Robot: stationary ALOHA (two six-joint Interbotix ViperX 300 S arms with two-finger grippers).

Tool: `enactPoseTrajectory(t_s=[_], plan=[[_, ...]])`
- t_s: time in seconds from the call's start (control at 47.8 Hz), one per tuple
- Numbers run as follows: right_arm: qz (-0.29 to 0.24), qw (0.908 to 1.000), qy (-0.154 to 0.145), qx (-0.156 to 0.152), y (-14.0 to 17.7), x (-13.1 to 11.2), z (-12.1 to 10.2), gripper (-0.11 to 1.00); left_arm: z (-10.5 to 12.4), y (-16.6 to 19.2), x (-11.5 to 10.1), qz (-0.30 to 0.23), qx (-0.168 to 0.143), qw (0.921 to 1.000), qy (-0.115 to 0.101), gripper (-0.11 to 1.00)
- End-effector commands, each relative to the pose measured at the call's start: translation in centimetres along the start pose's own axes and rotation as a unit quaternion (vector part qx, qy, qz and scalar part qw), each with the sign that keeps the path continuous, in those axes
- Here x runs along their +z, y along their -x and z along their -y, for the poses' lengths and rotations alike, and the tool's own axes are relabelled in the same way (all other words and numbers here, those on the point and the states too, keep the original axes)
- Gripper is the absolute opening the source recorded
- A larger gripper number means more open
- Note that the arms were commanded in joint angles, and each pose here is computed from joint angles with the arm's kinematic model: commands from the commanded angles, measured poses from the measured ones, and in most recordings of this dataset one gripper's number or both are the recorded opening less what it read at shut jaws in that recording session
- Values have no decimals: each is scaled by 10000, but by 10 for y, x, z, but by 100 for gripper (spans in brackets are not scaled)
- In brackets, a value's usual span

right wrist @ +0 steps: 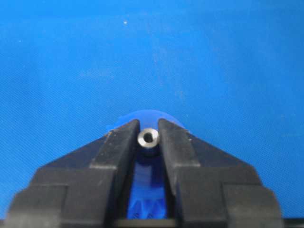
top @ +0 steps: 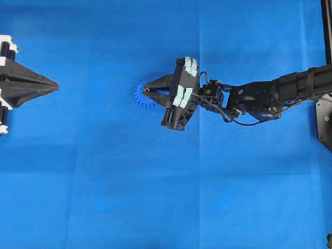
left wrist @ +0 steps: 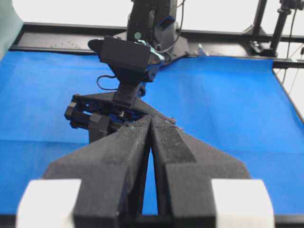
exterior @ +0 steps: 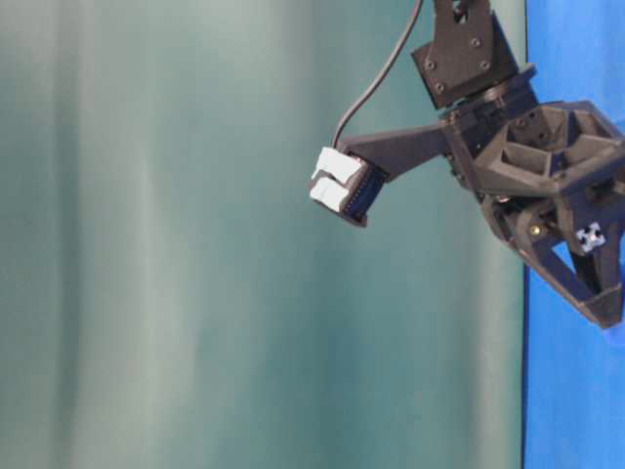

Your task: Insert the shaft placed at a random location into the center hole of the small gear at another random location.

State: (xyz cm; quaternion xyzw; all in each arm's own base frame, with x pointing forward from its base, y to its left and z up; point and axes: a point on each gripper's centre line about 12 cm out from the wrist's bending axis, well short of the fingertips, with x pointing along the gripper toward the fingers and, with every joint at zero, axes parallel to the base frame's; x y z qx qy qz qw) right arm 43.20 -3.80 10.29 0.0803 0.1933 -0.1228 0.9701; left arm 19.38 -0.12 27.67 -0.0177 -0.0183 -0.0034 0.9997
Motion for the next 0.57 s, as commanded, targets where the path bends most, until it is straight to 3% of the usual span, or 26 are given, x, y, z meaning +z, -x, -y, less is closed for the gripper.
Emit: enactPoseTrajectory(t_s=[0.0,0.188,0.251,0.545], plan=[[180,9998,-4,105,3,17,-8,17,0,-1,4,61,-4,10000,8,0],[257,9995,-30,153,11,31,-10,68,0,-1,4,53,-6,10000,16,0],[339,9993,-22,171,17,38,-10,80,1,-1,4,53,-14,10000,16,0],[735,9969,93,270,49,77,-12,74,0,-1,4,53,-6,10000,16,0]])
